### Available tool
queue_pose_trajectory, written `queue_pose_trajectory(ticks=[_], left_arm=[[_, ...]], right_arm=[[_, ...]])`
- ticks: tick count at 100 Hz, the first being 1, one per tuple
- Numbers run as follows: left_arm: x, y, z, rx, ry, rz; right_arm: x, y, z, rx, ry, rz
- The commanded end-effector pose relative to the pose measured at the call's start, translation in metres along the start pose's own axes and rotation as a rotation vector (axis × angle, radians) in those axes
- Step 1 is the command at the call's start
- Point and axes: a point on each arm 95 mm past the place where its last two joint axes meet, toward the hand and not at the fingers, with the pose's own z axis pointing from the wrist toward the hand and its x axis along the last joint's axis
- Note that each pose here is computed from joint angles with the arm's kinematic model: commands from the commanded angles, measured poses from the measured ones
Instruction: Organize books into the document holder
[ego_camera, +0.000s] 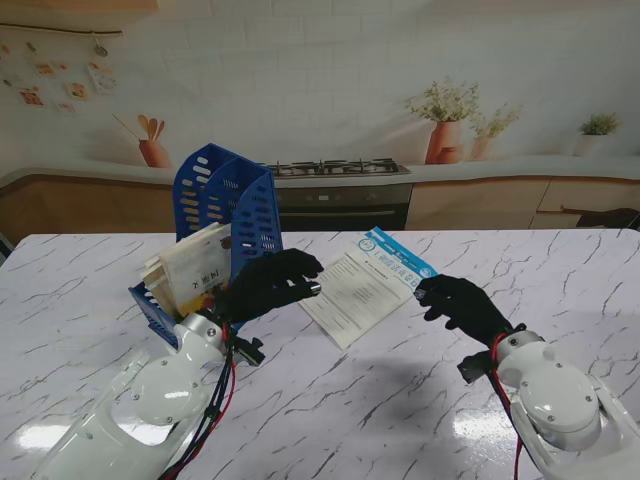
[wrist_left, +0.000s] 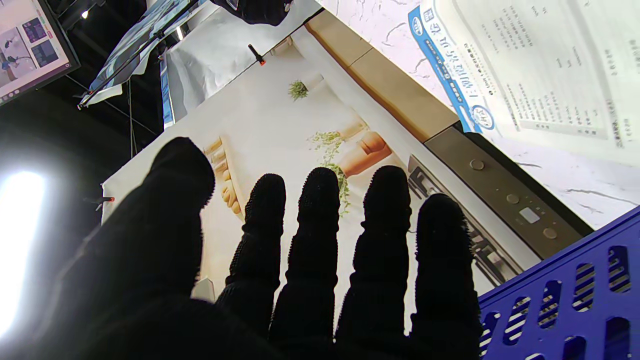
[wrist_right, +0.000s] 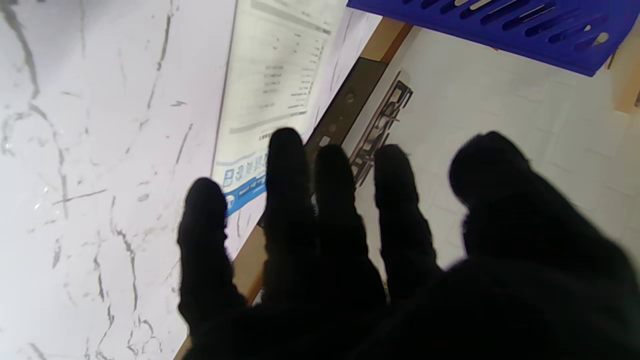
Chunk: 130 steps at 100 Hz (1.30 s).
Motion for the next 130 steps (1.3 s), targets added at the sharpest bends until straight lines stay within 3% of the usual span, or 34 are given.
queue_pose_trajectory(ticks=[1,42,58,77,88,108,130], left_arm=[[-0.008,0.008,-0.007,-0.022,-0.015,-0.027],[-0.025,0.008,-0.021,-0.037,-0.095,-0.021],[-0.028,0.007,-0.022,-0.042,-0.104,-0.031],[-0.034,0.009,-0.026,-0.051,-0.125,-0.046],[-0.039,0.01,-0.028,-0.059,-0.139,-0.065],[-0.045,0.011,-0.029,-0.07,-0.156,-0.074],[-0.046,0.012,-0.032,-0.075,-0.162,-0.069]], right_arm=[[0.002,-0.008,0.004,0.02,0.007,0.006],[0.019,-0.024,0.051,0.129,0.037,-0.109],[0.026,-0.033,0.077,0.264,0.037,-0.234],[0.027,-0.052,0.12,0.357,0.031,-0.358],[0.025,-0.063,0.139,0.373,0.045,-0.426],[0.022,-0.078,0.154,0.422,0.066,-0.524],[0.016,-0.089,0.157,0.482,0.082,-0.605]])
